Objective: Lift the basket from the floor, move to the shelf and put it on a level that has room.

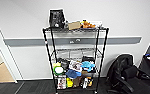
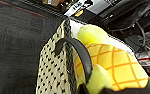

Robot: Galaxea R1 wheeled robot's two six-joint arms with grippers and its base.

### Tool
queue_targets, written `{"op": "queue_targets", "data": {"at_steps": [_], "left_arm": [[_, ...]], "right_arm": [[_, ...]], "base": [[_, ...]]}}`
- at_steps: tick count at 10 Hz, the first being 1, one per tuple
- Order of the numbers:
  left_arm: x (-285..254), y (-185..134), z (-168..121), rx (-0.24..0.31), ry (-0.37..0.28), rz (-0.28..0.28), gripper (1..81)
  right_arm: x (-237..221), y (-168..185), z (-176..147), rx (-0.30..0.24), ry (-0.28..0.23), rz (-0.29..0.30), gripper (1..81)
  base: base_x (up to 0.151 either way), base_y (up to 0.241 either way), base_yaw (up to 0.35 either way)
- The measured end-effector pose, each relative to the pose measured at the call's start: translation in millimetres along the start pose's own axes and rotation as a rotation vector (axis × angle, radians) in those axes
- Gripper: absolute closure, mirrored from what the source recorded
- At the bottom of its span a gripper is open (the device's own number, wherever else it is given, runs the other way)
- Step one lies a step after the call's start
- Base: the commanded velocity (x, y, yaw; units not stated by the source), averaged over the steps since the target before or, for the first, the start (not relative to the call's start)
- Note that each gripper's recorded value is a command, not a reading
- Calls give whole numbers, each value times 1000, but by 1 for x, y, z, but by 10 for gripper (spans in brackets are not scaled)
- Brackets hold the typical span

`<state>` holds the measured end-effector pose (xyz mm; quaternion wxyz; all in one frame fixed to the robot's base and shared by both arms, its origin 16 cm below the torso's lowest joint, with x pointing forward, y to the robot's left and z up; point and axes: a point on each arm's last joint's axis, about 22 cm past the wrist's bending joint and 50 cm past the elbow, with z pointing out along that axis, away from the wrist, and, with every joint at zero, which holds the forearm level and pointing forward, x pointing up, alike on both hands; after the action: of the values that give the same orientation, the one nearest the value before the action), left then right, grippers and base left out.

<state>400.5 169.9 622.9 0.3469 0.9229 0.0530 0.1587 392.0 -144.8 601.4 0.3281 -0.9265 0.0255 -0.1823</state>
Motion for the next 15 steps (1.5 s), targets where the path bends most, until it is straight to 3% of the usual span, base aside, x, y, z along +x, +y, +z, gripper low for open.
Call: {"op": "queue_targets", "data": {"at_steps": [15], "left_arm": [[-5,-2,0,2,-4,-4,811]], "right_arm": [[-17,1,-1,7,-5,12,811]], "base": [[109,0,0]]}}
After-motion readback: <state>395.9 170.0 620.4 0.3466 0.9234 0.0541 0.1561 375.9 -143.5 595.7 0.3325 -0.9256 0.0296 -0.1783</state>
